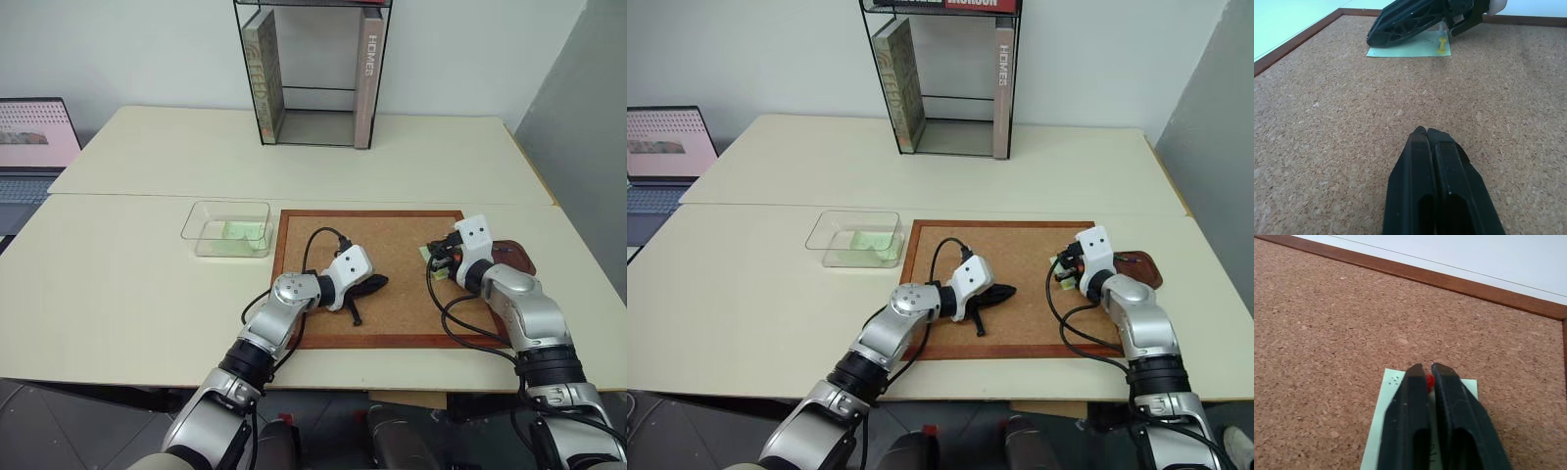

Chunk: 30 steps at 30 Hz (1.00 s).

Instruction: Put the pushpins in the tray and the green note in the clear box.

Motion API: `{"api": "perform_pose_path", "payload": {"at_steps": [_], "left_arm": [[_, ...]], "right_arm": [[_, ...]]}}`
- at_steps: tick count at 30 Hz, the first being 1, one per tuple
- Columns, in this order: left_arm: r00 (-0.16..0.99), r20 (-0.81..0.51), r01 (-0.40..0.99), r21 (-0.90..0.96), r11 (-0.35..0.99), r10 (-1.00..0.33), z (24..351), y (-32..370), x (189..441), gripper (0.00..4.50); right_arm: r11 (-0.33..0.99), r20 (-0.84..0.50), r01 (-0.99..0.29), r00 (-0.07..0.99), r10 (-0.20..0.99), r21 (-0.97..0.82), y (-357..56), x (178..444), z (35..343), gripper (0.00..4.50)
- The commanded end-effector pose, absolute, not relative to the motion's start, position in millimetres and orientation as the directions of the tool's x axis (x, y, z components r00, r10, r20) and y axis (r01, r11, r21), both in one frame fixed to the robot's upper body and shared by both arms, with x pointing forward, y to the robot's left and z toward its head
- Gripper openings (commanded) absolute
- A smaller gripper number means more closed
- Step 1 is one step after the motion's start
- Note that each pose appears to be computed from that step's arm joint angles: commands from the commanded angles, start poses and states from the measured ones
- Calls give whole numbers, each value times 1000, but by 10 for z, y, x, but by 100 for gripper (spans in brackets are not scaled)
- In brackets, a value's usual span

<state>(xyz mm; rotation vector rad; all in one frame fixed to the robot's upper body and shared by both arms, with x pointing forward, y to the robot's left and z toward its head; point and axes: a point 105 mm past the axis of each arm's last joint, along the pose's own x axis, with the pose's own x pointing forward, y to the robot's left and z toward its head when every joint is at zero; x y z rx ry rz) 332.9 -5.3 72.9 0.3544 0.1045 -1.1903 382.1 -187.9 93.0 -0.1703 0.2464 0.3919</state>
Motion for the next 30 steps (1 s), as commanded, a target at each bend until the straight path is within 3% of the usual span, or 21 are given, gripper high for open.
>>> {"api": "perform_pose_path", "payload": {"at_steps": [1,20,25,30], "left_arm": [[346,-305,935,193,298,-887,598,-76,3250,0],[316,-318,945,188,268,-894,575,-113,3196,0],[311,-318,947,184,264,-896,565,-130,3176,0],[307,-316,948,184,259,-898,567,-146,3168,0]], "right_arm": [[906,-186,-393,913,363,-159,-1841,3853,1208,1],[930,-78,-337,941,329,-150,-1794,3732,1603,1],[955,-21,-236,972,236,-179,-2170,3580,1859,1],[962,-67,-108,993,94,-251,-2659,3395,1836,1]]}}
